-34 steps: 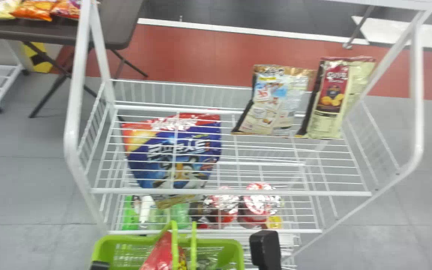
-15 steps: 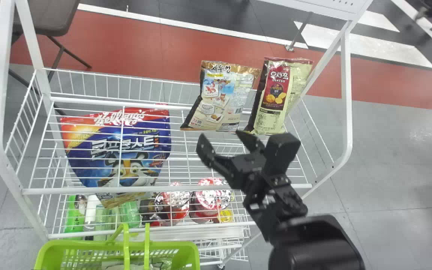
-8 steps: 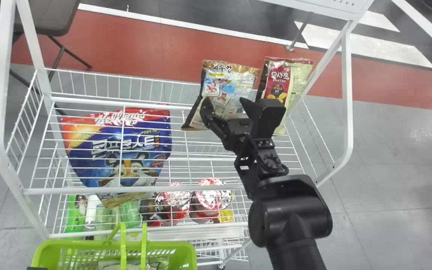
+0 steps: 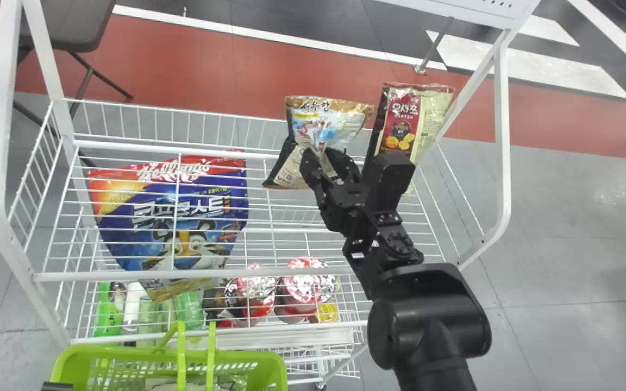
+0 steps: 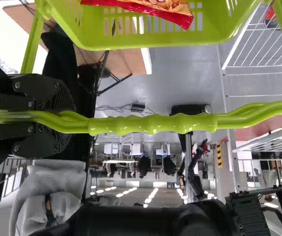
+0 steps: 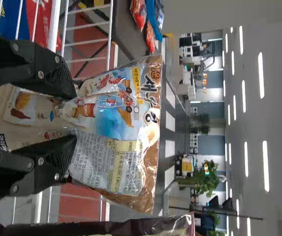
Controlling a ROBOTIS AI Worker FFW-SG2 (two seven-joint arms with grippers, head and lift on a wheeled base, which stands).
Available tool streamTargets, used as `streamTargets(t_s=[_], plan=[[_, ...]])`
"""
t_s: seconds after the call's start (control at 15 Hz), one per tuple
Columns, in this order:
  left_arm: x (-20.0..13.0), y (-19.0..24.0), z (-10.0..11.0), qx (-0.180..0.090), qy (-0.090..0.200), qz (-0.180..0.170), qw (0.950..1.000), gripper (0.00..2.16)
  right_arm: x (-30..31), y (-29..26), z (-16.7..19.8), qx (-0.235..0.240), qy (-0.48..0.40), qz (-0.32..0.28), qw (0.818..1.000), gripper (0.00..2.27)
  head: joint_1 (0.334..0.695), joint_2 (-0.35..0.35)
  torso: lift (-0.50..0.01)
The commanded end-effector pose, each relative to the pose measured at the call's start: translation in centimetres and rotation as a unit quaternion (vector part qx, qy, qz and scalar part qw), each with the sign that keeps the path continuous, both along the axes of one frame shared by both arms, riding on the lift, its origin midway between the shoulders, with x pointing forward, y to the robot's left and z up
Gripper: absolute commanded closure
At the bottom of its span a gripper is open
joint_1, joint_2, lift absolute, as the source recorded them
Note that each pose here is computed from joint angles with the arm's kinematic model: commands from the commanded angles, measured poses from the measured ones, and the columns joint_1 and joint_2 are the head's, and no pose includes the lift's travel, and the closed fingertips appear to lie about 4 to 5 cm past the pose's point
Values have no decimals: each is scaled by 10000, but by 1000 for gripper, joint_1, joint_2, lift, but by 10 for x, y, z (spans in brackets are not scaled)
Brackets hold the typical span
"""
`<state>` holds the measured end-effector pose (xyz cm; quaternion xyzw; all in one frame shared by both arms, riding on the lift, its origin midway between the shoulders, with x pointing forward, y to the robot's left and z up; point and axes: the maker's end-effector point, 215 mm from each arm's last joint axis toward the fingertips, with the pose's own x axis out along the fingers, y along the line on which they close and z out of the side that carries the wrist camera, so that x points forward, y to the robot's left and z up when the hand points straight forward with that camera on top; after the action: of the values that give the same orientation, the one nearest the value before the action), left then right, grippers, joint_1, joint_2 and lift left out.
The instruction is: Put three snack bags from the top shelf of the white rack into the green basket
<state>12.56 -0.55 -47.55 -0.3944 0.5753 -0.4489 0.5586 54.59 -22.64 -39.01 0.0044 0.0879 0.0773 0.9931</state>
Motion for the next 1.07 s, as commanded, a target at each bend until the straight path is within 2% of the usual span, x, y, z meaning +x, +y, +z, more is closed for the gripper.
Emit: streamTargets(t_s=[0.0,0.33,0.47,0.53,0.67,0.8,0.87,1.0], plan=[[-2,-1,2,-13,-6,-3,10000,2148,-10,0,10,11,-87,38,10000,2213,695,-350,0],[-2,0,1,-3,-6,7,10000,2148,-87,25,71,61,-484,574,9972,2213,695,-350,0],[-1,1,0,16,-16,14,10000,2148,-129,28,85,80,-412,714,9966,2213,695,-350,0],[-1,1,0,16,-23,14,10000,2148,-148,25,86,254,-236,757,9965,2213,695,-350,0],[0,2,2,19,-34,50,10000,2148,-185,28,68,672,322,963,9926,2213,695,-350,0],[1,5,2,35,-82,188,9998,2148,-216,51,25,1091,1294,1386,9758,2213,695,-350,0],[2,5,2,46,-106,203,9997,2148,-233,56,7,1294,1703,1471,9657,2213,695,-350,0],[3,5,2,47,-114,208,9997,2148,-279,70,-34,1749,2756,1672,9303,2213,695,-350,0]])
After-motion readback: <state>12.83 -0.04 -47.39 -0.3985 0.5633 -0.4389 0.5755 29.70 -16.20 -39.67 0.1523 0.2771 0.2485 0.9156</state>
